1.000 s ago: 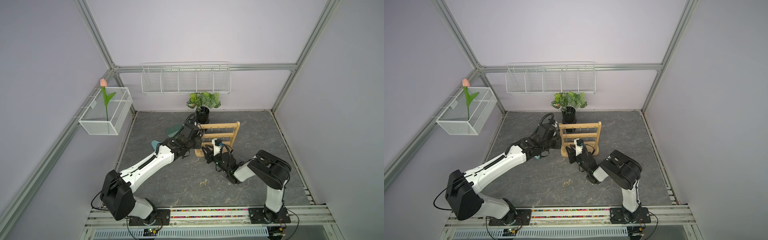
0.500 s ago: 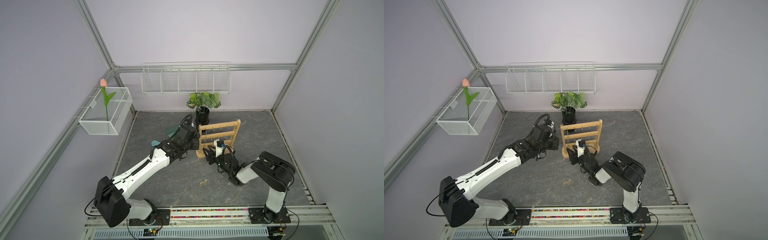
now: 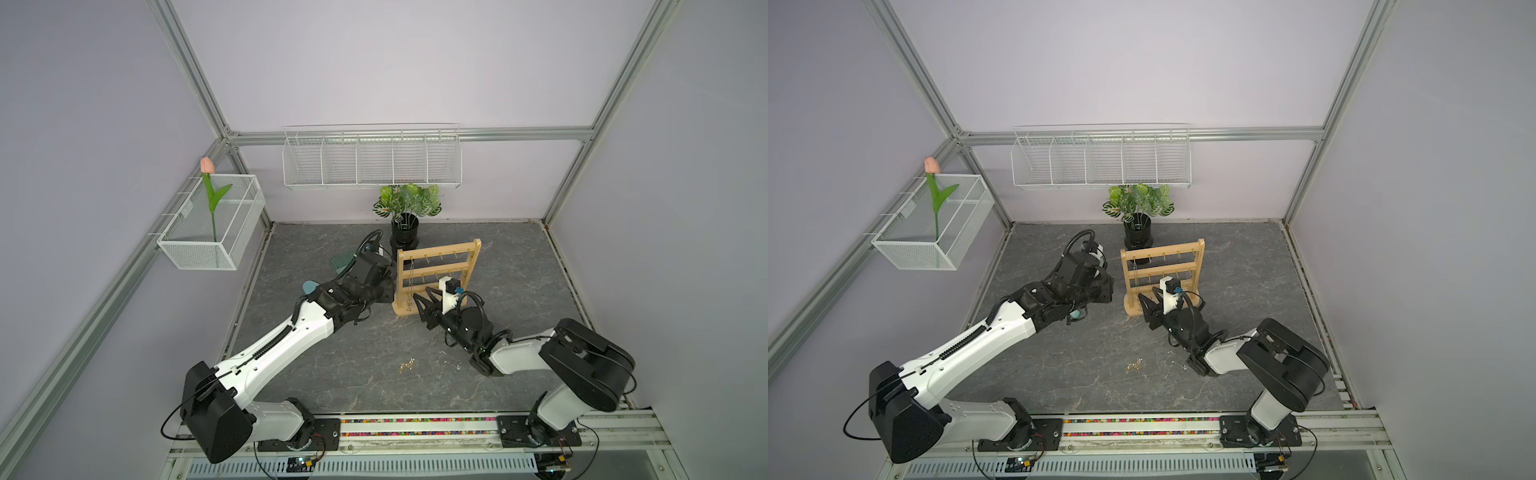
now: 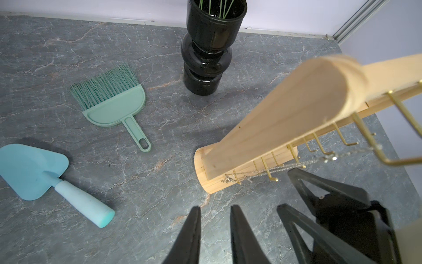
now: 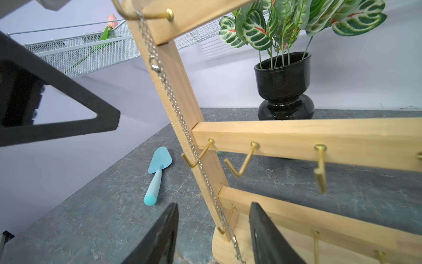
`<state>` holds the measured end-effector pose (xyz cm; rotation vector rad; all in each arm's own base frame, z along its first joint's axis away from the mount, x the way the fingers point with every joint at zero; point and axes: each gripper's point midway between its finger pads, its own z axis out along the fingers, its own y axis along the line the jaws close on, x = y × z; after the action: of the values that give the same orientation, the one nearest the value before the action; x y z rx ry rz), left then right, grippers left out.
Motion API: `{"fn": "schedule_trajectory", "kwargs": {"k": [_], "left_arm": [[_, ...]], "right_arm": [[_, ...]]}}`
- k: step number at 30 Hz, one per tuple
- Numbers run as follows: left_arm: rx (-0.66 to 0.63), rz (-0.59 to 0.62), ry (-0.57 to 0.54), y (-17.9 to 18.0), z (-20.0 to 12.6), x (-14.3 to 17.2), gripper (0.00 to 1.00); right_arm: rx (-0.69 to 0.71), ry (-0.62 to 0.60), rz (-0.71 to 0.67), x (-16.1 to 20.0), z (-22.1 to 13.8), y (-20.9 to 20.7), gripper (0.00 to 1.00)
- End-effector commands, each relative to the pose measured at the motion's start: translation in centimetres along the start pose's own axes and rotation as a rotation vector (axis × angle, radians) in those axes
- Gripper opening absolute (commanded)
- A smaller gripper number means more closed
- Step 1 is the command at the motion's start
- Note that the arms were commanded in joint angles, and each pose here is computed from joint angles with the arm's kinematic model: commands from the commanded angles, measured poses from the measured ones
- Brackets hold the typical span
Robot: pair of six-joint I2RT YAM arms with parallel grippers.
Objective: Hang the necklace on the jewelry display stand
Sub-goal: Pick up the necklace from the center of the board.
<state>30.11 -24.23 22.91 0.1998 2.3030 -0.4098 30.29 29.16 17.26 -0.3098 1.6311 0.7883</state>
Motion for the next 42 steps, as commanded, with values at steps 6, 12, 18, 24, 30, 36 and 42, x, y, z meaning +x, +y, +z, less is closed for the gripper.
{"fn": "schedule_trajectory", "kwargs": {"k": [6, 12, 18, 24, 30, 36, 42], "left_arm": [[0.011, 0.001, 0.174, -0.5, -0.3, 7.4, 0.27], [0.122, -0.015, 0.355, -2.7, 1.0, 14.1, 0.27], [0.170, 0.029, 0.490, -4.2, 2.1, 18.8, 0.27], [0.197, 0.090, 0.555, -6.1, 3.5, 21.3, 0.28], [0.129, 0.157, 0.568, -5.5, 4.5, 22.2, 0.26], [0.126, 0.175, 0.593, -5.6, 5.1, 23.3, 0.26], [0.092, 0.212, 0.585, -5.6, 5.9, 23.3, 0.23]], "right_arm": [[0.125, 0.219, 0.019, 0.1, -5.7, -1.5, 0.57], [0.217, 0.419, 0.059, 1.5, -9.3, -3.0, 0.58], [0.249, 0.664, 0.120, 4.3, -10.5, -3.4, 0.56], [0.295, 0.749, 0.196, 6.3, -11.1, -5.0, 0.53], [0.299, 0.770, 0.272, 7.1, -10.6, -6.1, 0.52], [0.298, 0.768, 0.291, 7.4, -10.5, -6.6, 0.51], [0.280, 0.753, 0.294, 7.1, -10.1, -6.3, 0.50]]}}
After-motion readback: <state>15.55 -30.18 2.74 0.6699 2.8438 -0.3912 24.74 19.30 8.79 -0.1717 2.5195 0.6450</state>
